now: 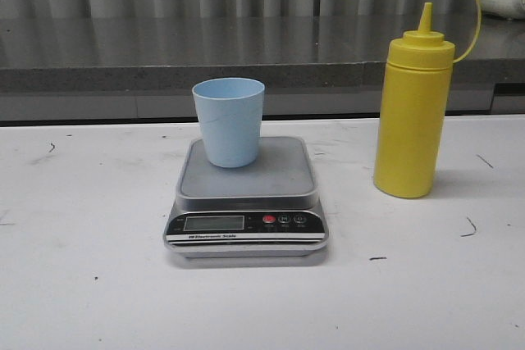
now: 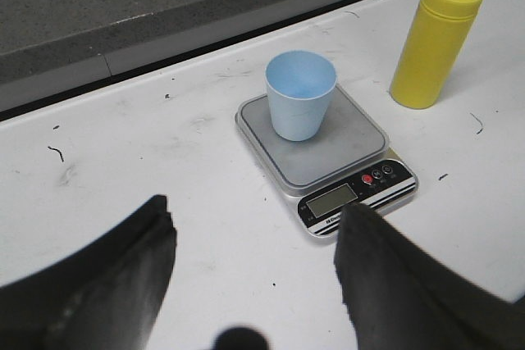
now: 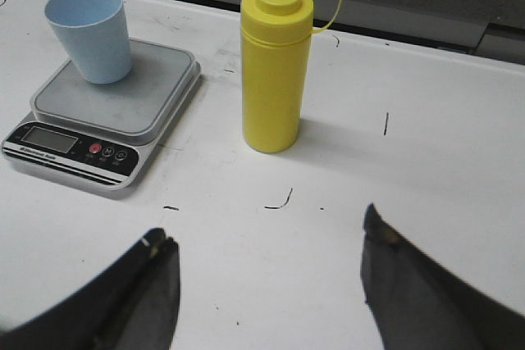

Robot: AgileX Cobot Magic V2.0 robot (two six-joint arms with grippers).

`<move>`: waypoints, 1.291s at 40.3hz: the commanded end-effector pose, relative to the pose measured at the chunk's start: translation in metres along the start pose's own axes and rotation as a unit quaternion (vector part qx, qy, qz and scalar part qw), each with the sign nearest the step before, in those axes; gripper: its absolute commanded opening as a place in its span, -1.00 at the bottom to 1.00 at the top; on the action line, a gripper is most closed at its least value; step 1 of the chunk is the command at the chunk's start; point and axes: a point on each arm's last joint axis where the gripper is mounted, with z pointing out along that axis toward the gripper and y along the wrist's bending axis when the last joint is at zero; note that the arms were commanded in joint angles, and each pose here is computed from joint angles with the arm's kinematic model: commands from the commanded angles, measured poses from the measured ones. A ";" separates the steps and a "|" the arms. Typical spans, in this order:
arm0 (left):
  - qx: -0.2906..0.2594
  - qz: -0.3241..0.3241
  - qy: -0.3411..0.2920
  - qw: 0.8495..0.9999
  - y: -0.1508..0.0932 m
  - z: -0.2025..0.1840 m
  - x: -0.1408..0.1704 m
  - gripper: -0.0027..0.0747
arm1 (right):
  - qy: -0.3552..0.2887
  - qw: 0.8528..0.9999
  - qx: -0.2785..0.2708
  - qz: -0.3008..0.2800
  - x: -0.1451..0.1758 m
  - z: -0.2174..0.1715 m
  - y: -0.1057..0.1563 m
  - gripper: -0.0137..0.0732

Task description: Pour seasoning into cup on scale with both arms

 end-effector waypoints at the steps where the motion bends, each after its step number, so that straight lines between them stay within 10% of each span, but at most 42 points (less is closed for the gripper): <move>1: 0.010 -0.002 -0.051 0.999 -0.002 -0.005 -0.013 0.16 | -0.049 0.999 0.001 -0.019 -0.016 -0.006 0.000 0.44; 19: 0.011 -0.002 -0.057 0.998 -0.002 -0.005 -0.015 0.16 | -0.049 0.998 0.016 -0.047 -0.016 -0.006 -0.002 0.41; 35: 0.011 -0.002 -0.059 0.998 -0.002 -0.005 -0.015 0.14 | -0.061 0.996 0.021 -0.054 -0.018 -0.006 -0.003 -0.80; 48: 0.011 -0.002 -0.059 0.998 -0.002 -0.005 -0.015 -0.95 | -0.072 0.996 0.020 -0.054 -0.020 -0.006 -0.003 -0.95; 52: 0.011 -0.002 -0.059 0.998 -0.002 -0.005 -0.015 -0.98 | -0.072 0.996 0.020 -0.054 -0.020 -0.006 -0.003 -0.95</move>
